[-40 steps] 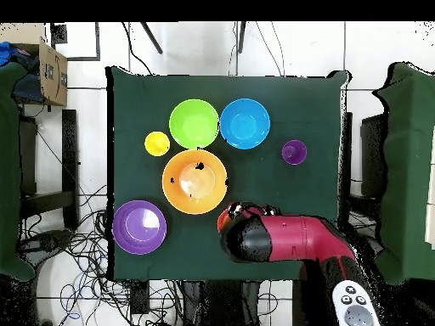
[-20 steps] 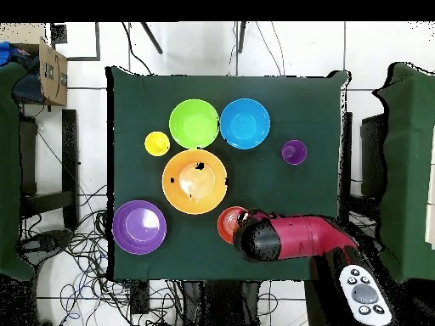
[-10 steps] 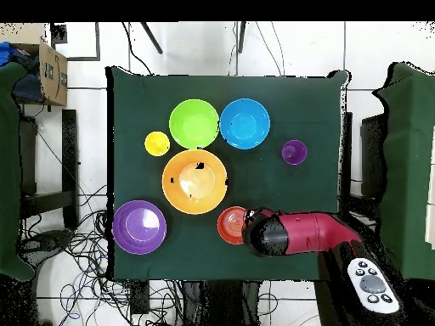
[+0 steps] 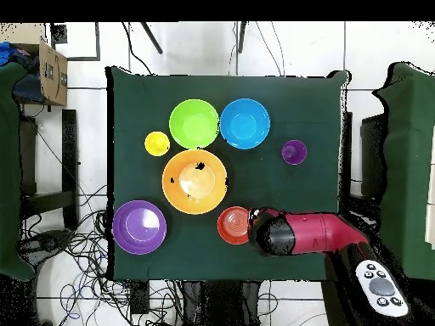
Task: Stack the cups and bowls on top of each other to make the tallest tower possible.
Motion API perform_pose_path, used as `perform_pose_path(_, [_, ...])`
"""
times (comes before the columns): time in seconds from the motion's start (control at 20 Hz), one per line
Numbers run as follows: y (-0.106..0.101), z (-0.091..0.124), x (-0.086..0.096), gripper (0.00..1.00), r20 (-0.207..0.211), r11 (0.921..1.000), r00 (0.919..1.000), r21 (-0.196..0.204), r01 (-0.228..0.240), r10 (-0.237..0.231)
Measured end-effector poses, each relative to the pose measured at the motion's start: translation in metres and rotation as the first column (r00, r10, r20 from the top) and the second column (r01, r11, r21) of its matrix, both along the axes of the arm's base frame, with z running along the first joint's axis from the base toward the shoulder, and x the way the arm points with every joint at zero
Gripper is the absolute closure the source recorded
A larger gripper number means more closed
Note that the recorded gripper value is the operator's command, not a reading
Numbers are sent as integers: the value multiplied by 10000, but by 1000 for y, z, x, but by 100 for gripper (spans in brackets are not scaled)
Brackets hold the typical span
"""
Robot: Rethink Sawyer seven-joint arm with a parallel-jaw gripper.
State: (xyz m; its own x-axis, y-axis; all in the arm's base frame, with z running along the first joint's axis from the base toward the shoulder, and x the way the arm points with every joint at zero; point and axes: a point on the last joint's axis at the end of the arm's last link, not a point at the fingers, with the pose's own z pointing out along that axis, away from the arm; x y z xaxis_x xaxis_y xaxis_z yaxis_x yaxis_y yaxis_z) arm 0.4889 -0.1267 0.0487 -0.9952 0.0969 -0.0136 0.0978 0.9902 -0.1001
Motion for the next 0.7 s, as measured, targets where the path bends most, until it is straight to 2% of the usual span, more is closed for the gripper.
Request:
perform_pose_path(0.3, [-5,-3,0,0,10,10000,10000,-49,-53,53])
perform_pose_path(0.7, [-11,-19,-14,0,-249,9985,9983,-118,-539,535])
